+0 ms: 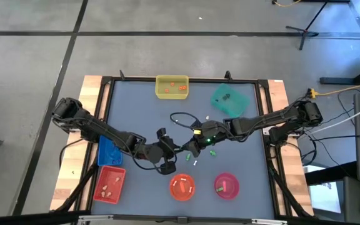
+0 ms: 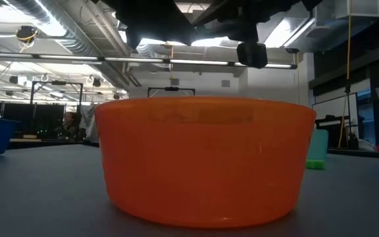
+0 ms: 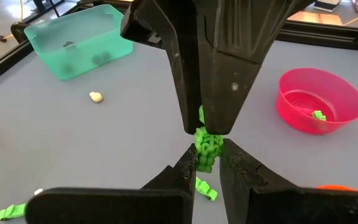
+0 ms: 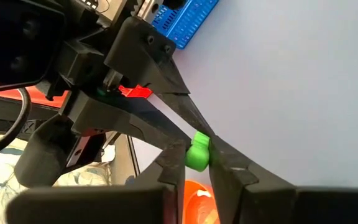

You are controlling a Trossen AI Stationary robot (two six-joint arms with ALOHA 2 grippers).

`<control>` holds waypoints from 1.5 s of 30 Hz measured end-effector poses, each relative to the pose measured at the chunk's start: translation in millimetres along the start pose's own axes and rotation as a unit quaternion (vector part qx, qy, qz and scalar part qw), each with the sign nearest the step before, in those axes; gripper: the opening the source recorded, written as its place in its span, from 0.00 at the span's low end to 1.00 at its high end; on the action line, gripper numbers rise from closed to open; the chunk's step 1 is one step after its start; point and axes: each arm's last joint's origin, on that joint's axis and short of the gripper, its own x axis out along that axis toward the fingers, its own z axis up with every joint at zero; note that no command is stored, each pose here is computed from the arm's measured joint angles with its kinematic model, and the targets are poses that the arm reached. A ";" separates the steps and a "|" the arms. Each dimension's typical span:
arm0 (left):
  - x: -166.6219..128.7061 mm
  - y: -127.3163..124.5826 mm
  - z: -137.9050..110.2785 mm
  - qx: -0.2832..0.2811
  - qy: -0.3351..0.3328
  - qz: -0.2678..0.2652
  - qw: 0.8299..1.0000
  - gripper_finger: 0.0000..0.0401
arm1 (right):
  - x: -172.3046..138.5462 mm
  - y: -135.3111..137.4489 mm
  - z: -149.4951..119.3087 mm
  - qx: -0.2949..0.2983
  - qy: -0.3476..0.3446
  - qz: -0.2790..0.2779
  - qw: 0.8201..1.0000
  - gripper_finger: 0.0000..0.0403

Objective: Sort Halloween decoration
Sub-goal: Put the green skeleton toy into the pink bowl

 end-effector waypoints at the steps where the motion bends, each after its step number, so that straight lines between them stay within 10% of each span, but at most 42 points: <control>1: 0.0 0.0 0.0 0.000 0.000 0.000 1.000 0.08 | 0.0 -0.1 -0.1 0.000 0.000 0.000 1.000 0.13; 19: 0.0 0.1 0.3 -0.001 -0.001 0.000 1.000 0.25 | 0.0 -0.8 -0.6 -0.035 0.003 -0.003 0.999 0.10; 28: -0.7 -0.7 -1.3 0.003 0.006 -0.003 1.000 0.35 | -2.8 -15.7 -15.9 -0.028 0.124 -0.048 0.991 0.10; 45: -0.7 -0.8 -1.4 0.003 0.006 -0.004 1.000 0.35 | -19.8 15.0 -118.2 -0.102 0.352 -0.058 0.929 0.11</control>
